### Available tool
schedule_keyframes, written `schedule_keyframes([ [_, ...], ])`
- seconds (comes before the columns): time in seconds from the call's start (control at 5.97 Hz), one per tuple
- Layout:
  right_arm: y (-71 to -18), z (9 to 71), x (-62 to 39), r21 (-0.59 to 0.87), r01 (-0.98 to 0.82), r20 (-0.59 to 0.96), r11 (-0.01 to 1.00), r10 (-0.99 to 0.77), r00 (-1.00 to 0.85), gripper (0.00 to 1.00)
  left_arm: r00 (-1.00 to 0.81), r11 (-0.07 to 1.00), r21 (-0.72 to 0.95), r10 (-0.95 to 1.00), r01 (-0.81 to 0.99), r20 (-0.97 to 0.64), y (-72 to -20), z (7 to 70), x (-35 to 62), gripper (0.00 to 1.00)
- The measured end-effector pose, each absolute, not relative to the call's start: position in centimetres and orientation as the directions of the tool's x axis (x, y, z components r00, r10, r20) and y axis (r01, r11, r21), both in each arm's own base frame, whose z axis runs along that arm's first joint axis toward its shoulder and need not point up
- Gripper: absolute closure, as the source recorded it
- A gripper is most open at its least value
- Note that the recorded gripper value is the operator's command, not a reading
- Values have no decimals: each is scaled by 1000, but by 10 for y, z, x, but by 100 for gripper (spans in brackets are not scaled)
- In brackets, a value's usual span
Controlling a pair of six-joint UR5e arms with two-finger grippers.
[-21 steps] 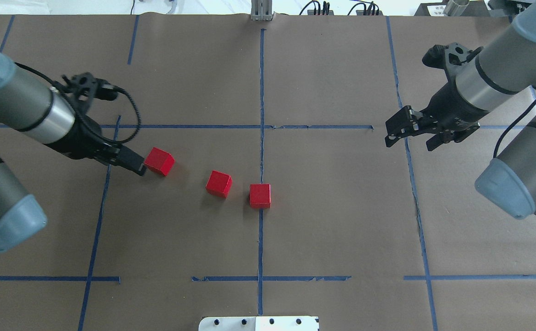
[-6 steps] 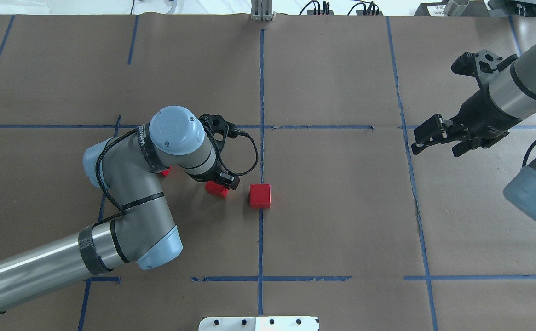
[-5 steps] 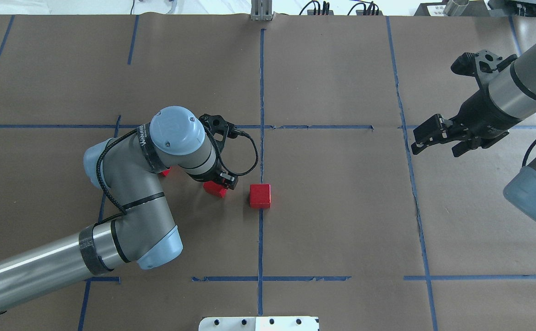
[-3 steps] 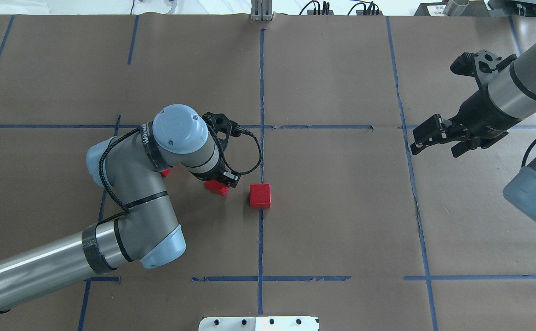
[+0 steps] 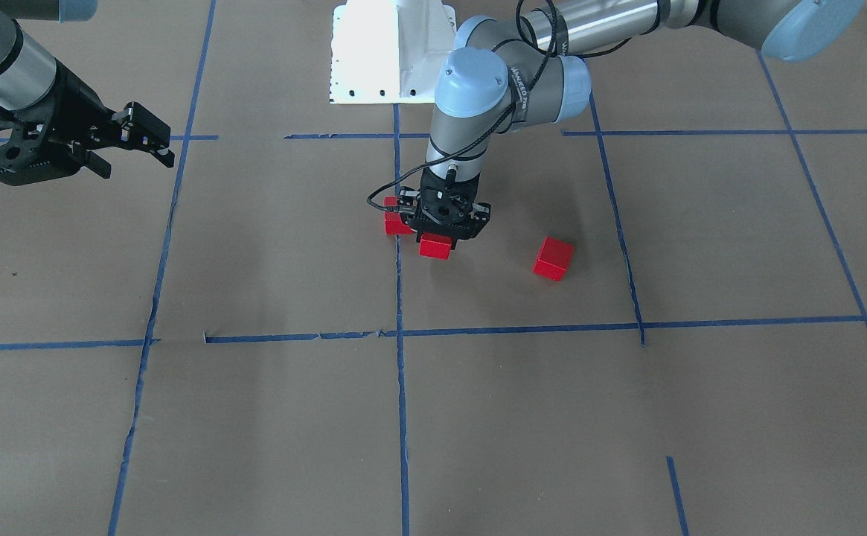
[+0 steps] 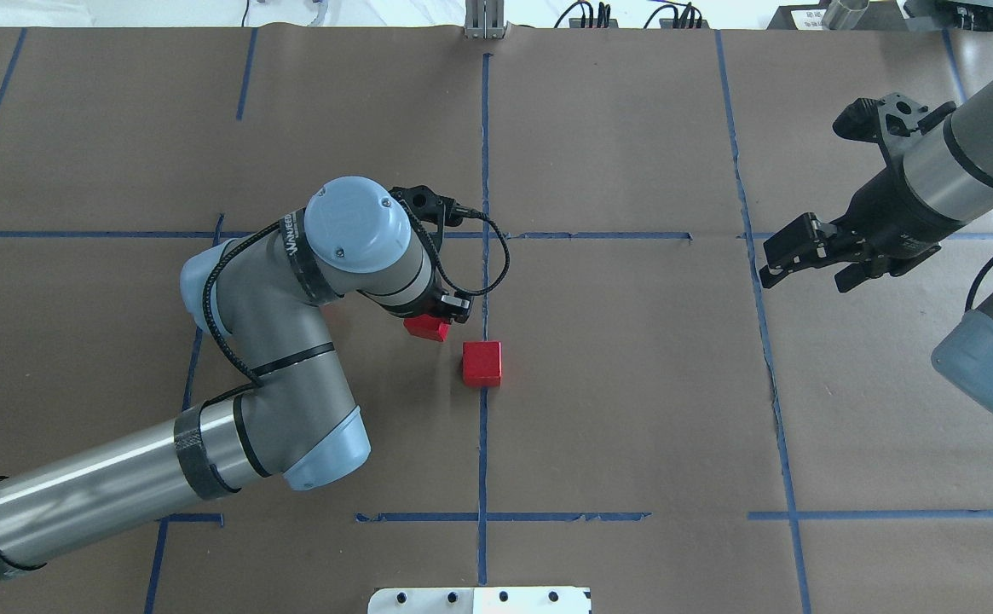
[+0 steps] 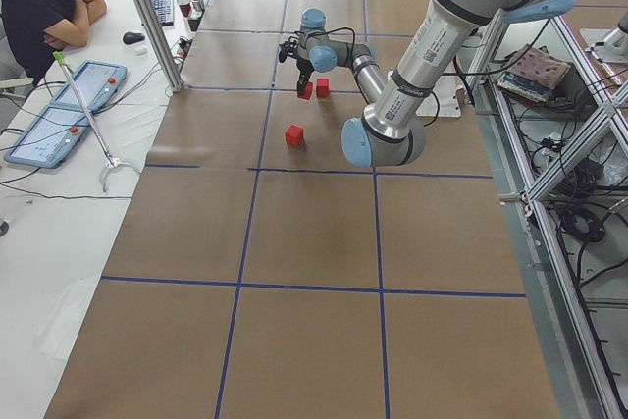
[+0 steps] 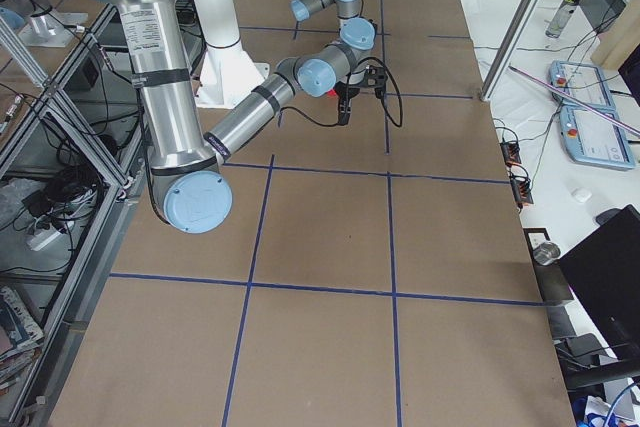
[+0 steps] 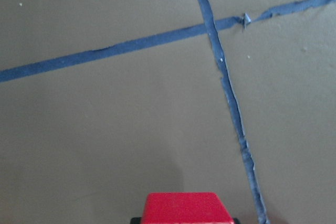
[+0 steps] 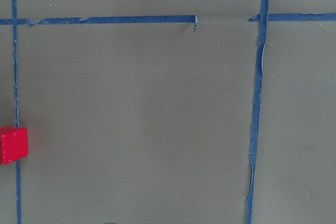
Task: Form red blocks into L shape at center
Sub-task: 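Carry the cube with the left gripper and set it beyond the center cube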
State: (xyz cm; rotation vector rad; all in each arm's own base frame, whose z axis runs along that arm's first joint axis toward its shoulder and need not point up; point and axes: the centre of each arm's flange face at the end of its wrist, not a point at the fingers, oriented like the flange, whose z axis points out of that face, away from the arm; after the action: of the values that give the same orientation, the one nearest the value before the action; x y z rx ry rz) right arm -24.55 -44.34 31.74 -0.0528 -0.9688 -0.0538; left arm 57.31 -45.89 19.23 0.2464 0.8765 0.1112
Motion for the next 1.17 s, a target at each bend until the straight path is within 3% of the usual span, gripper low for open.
schedule_keyframes([
  [0.67,-442,315,-246,-19,71,826,997,-25,563,0,679,963,250,117,100,-725,-485,167,603,100],
  [1.17,-440,315,-249,-22,74,826,997,-24,563,0,680,973,193,55,128,-731,-474,171,621,100],
])
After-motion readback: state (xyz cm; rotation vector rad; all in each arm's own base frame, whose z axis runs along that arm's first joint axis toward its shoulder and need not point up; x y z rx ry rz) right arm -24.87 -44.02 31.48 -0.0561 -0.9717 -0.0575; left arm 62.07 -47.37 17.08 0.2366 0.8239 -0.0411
